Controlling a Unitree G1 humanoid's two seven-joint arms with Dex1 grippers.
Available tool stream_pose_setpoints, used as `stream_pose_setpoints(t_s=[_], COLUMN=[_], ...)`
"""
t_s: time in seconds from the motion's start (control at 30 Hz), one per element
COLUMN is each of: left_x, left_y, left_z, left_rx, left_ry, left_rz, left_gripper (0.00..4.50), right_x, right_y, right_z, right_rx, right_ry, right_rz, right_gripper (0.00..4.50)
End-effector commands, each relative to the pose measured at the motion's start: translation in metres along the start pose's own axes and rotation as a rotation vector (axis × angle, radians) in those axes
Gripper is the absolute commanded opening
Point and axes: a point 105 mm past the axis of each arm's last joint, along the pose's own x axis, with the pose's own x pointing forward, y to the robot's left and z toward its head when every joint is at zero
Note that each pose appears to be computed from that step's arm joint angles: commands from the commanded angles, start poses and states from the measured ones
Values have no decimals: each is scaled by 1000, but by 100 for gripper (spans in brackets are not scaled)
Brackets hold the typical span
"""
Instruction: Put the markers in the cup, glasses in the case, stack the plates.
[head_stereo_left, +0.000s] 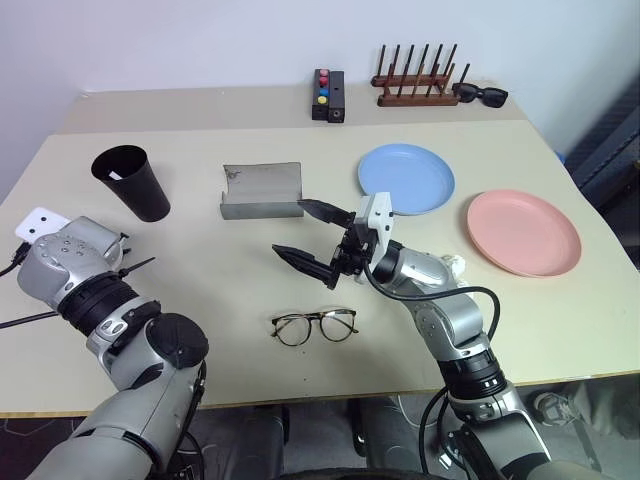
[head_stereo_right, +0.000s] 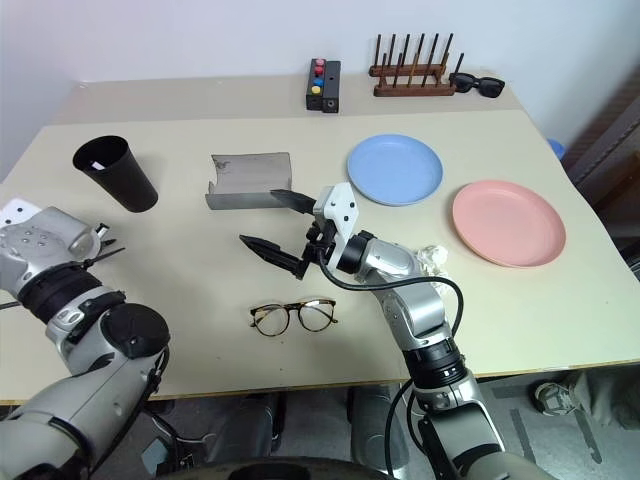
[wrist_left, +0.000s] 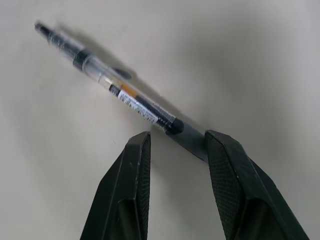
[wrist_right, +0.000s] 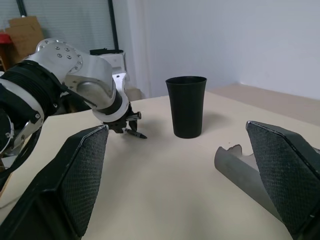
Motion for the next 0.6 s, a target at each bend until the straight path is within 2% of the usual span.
stream_pose_setpoints(t_s=[0.03, 0.13, 0.3, 0.4, 0.43, 0.47, 0.6], left_x=[-1, 1, 2, 1, 1, 1, 1], left_y=[5, 7, 4, 1, 0, 0, 0], left_z=[10, 14, 18, 17, 17, 17, 18], left_rx=[-132, -203, -226, -220, -219, -218, -203], left_ry=[-5, -1, -23, -24, -22, -22, -31], left_rz=[3, 5, -19, -34, -35, -35, -40], left_gripper=[170, 170, 170, 86, 35, 5, 5], right_x=[4, 4, 3, 3, 3, 3, 4], right_y=[3, 3, 3, 2, 2, 2, 2], right_z=[12, 12, 12, 12, 12, 12, 12], right_rx=[-28, -27, -28, -29, -29, -29, -31], right_ry=[-47, -47, -46, -46, -46, -46, -47], right_rz=[20, 18, 16, 16, 17, 17, 19], right_gripper=[450, 450, 450, 450, 450, 450, 450])
